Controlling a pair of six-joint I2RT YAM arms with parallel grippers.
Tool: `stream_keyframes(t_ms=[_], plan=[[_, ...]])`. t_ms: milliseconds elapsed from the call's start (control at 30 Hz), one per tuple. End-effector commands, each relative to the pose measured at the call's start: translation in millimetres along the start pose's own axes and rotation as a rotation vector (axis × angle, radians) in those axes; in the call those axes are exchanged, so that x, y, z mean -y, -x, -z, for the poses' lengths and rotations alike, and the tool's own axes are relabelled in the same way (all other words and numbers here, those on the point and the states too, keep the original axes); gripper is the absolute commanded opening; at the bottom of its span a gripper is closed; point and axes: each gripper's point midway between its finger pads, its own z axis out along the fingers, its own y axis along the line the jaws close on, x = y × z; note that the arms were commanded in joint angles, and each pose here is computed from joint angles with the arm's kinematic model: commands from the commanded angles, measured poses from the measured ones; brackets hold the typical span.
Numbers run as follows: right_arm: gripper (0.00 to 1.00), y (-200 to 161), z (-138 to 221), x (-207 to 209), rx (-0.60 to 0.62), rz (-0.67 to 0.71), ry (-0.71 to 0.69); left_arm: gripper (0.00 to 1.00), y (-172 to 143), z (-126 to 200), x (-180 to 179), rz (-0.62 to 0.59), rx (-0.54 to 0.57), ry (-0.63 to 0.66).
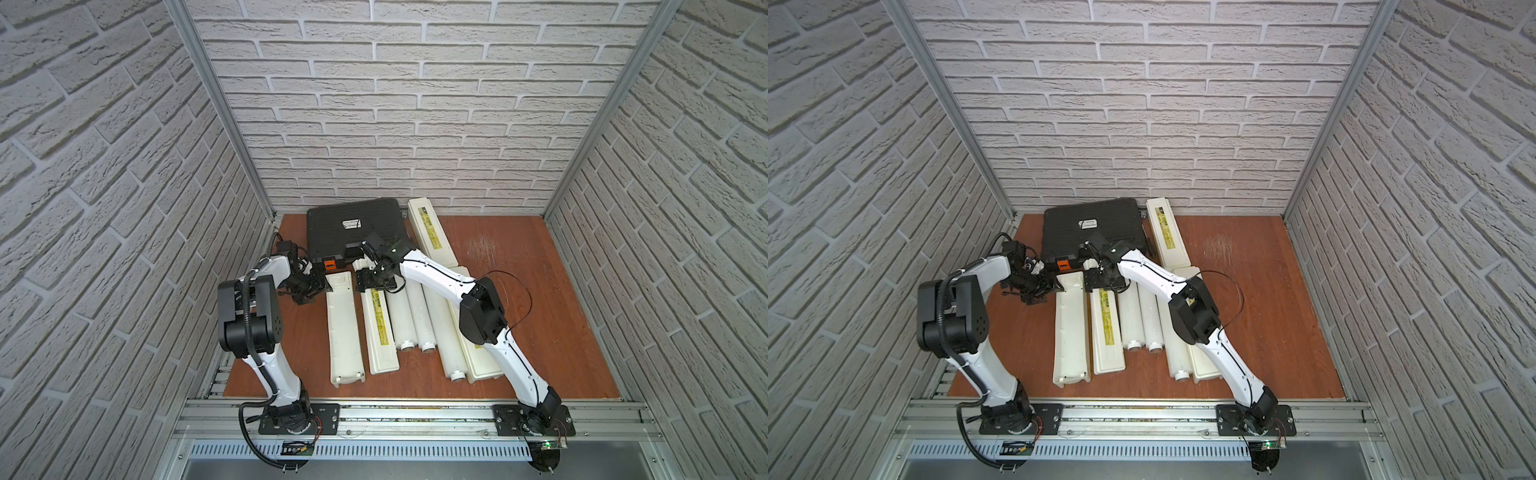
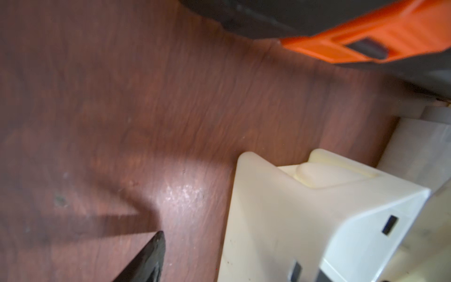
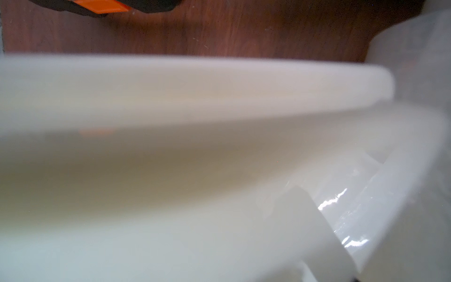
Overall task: Put plastic wrap rolls into dispensers
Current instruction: Place the lid at the center of the board.
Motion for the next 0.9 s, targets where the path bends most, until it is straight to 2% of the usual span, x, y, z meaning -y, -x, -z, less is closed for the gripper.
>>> stream_keyframes(t_ms=[0, 233, 633, 800, 867], plan=[[0.63, 6, -2, 11, 0.045, 0.039, -0.087, 0.72, -1, 12, 0, 0.000, 0.021, 0.007], [0.75, 8, -16, 16, 0.060, 0.023, -0.117, 0.73, -2, 17, 5, 0.005, 0.035, -0.011], [0.82, 0, -43, 23, 0.039, 0.015, -0.166, 0.73, -2, 13, 12, 0.024, 0.036, -0.064], [1.00, -5, -47, 20, 0.008, -0.001, -0.144, 0.73, -4, 12, 14, 0.030, 0.033, -0.078], [1.00, -4, -45, 18, 0.016, -0.003, -0.144, 0.73, -4, 12, 14, 0.032, 0.034, -0.082]])
